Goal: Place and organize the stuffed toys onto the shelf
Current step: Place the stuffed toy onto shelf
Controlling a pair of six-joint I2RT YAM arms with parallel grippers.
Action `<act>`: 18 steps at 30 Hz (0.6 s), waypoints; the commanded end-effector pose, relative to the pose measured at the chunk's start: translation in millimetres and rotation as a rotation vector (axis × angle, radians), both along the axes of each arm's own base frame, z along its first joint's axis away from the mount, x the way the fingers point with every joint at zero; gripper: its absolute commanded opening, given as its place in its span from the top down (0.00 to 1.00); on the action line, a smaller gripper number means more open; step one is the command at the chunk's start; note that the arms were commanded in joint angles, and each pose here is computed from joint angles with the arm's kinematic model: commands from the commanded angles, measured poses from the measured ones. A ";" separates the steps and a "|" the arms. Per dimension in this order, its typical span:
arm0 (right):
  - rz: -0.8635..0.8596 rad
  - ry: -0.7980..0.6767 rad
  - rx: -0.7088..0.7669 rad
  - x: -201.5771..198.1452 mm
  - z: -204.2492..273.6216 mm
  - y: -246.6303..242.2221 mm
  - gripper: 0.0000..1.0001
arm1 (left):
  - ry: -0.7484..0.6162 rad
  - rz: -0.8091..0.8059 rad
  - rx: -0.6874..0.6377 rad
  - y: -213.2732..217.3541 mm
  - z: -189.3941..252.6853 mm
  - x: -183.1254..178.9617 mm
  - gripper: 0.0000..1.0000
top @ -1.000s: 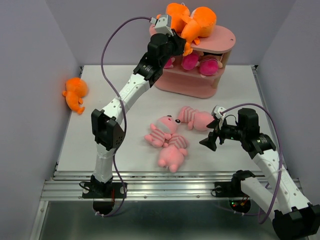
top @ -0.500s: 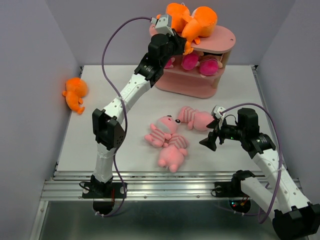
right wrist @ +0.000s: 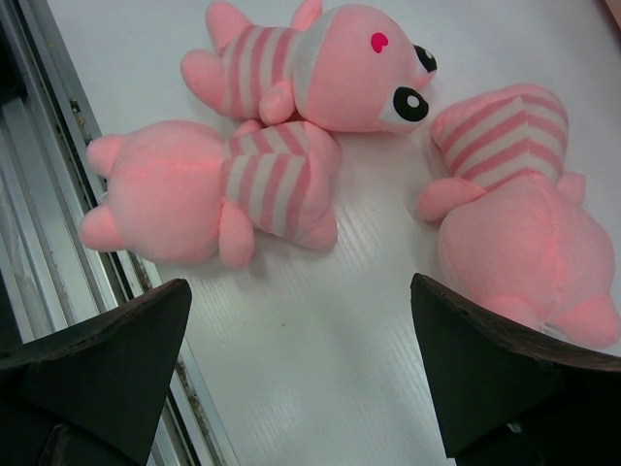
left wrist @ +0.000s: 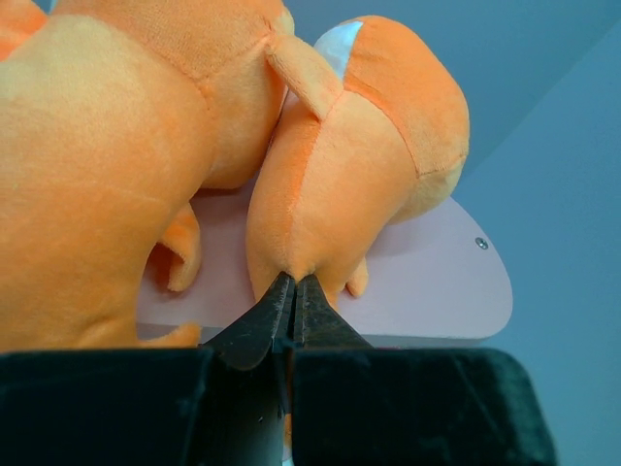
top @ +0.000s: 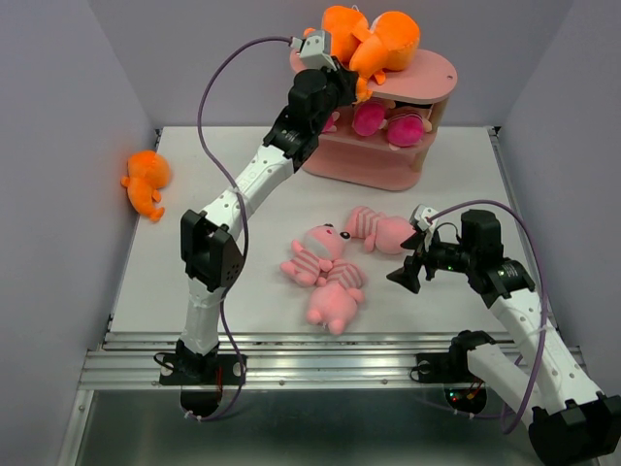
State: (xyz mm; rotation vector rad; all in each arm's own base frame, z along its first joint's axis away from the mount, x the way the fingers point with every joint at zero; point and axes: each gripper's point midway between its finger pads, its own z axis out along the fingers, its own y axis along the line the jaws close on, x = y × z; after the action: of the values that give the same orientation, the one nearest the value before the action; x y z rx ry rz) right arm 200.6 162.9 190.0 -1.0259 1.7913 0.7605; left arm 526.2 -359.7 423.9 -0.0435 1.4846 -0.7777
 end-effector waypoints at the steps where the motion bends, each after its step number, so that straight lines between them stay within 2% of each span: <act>1: 0.015 -0.015 0.005 0.2 3.5 1.6 0.00 | -0.130 0.042 -0.072 20.3 60.2 -16.6 1.00; 16: 0.015 -0.009 0.004 0.7 2.2 1.7 0.00 | -0.143 0.055 -0.046 20.6 57.3 -17.6 0.99; 18: 0.013 -0.007 0.003 0.7 1.9 1.4 0.00 | -0.138 0.050 -0.047 19.7 55.6 -18.8 0.87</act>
State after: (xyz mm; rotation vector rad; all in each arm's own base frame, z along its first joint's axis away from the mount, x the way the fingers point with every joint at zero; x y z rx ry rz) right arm 201.5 163.0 187.2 -1.0269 1.8029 0.7652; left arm 529.3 -357.6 422.3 -0.0467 1.4584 -0.7386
